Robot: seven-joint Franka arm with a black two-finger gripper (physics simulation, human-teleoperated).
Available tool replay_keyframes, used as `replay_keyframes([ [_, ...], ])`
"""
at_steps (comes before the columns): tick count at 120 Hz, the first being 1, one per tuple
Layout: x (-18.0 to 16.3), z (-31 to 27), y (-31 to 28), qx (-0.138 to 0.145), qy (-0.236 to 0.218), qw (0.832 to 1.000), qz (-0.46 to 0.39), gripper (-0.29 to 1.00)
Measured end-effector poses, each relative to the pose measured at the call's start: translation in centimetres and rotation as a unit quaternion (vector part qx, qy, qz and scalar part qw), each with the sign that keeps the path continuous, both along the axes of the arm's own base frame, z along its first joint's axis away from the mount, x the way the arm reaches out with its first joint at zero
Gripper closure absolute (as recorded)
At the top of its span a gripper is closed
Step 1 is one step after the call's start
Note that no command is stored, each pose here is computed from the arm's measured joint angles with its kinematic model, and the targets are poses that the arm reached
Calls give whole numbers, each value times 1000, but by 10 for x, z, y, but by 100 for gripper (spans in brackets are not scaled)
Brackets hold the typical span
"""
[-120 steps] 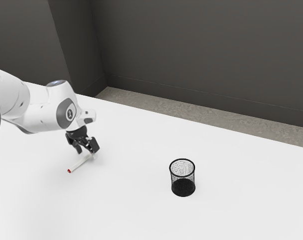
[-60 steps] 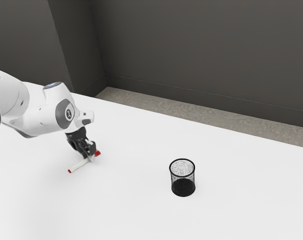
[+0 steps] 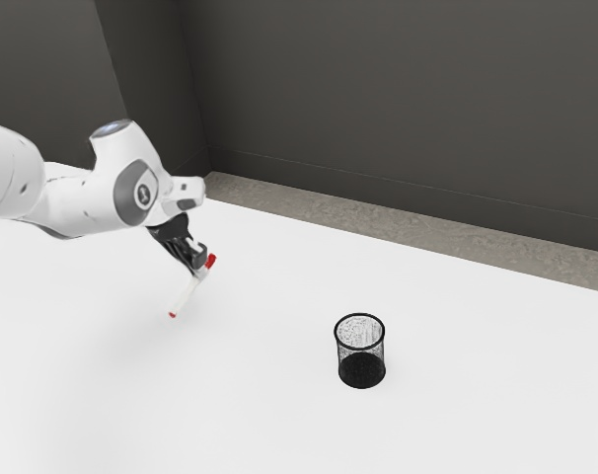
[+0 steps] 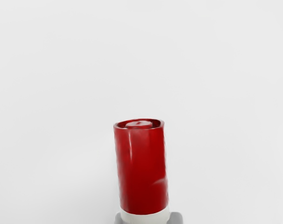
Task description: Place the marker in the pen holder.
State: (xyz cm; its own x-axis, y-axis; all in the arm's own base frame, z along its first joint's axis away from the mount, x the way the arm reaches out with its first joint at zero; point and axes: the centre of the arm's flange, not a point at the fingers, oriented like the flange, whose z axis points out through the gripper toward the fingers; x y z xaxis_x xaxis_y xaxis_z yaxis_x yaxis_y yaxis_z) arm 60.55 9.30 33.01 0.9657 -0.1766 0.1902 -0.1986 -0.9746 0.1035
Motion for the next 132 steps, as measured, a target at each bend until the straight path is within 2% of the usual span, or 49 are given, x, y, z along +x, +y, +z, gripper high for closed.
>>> replay_keyframes([
  [13,10,34,-75,22,-39,997,-69,79],
  [26,12,51,-147,33,-71,989,-125,79],
  [42,-2,93,-230,64,-119,970,-202,79],
  [59,-25,127,-288,91,-158,952,-247,79],
  [72,-56,138,-329,93,-170,945,-265,79],
  [105,-131,144,-413,80,-179,941,-277,79],
  [120,-143,141,-430,75,-180,946,-261,79],
  [132,-139,132,-422,71,-174,955,-230,79],
])
